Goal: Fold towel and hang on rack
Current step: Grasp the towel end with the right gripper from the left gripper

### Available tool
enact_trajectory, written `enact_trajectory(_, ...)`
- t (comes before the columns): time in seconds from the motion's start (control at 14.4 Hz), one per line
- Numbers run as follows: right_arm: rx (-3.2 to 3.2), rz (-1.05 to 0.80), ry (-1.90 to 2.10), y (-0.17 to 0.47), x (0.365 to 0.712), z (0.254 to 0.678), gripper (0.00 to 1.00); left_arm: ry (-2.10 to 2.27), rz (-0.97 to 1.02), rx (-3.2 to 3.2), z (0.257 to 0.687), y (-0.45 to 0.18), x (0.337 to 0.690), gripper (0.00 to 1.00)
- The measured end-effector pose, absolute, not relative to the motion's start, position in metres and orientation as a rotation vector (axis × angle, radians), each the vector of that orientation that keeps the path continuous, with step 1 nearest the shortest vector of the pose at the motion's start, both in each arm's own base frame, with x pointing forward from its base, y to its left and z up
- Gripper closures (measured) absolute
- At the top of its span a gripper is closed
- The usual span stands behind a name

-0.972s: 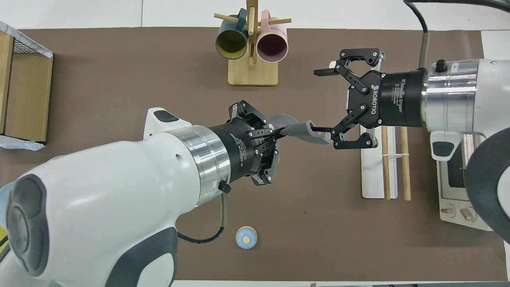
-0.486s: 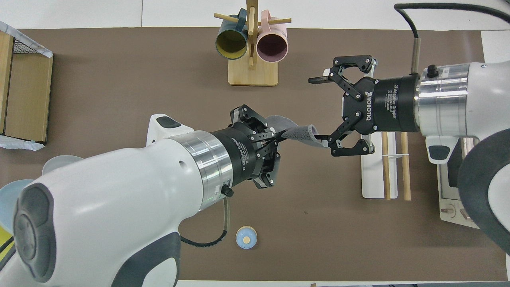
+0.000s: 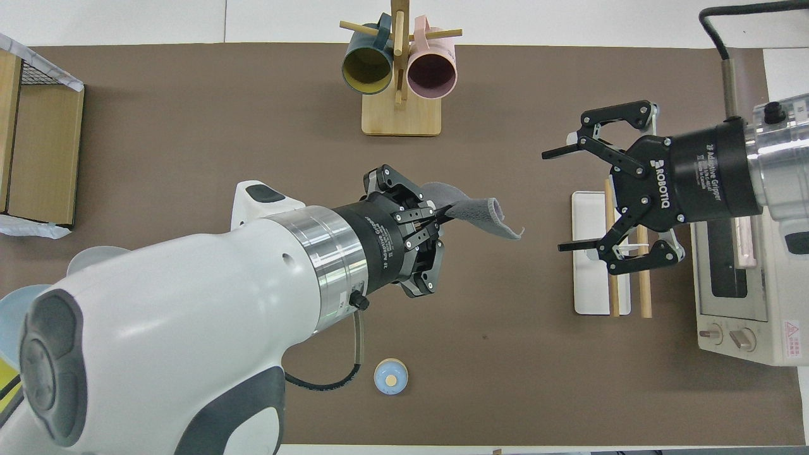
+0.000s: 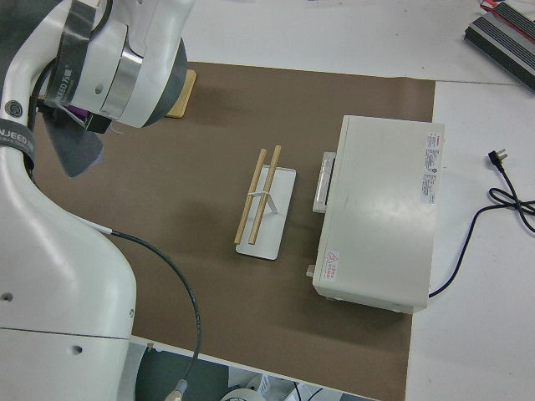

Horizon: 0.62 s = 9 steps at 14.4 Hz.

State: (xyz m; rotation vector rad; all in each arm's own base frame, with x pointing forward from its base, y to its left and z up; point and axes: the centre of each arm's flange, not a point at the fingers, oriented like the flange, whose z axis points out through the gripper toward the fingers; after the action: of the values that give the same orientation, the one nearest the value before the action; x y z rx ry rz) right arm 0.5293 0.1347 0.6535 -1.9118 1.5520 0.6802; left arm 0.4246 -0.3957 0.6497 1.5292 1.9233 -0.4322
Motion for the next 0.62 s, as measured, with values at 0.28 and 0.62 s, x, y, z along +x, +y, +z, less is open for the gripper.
enact_trajectory(0.28, -1.919, 0.686, 1.547, 0.193, 0.521, 0.64, 0.0, 1.929, -0.435, 1.521, 0.65, -0.396, 0.425, 0.98)
enact_trajectory(0.62, -1.911, 0.632, 1.525, 0.208, 0.523, 0.631, 0.0, 1.934, -0.438, 1.514, 0.65, -0.396, 0.425, 0.98)
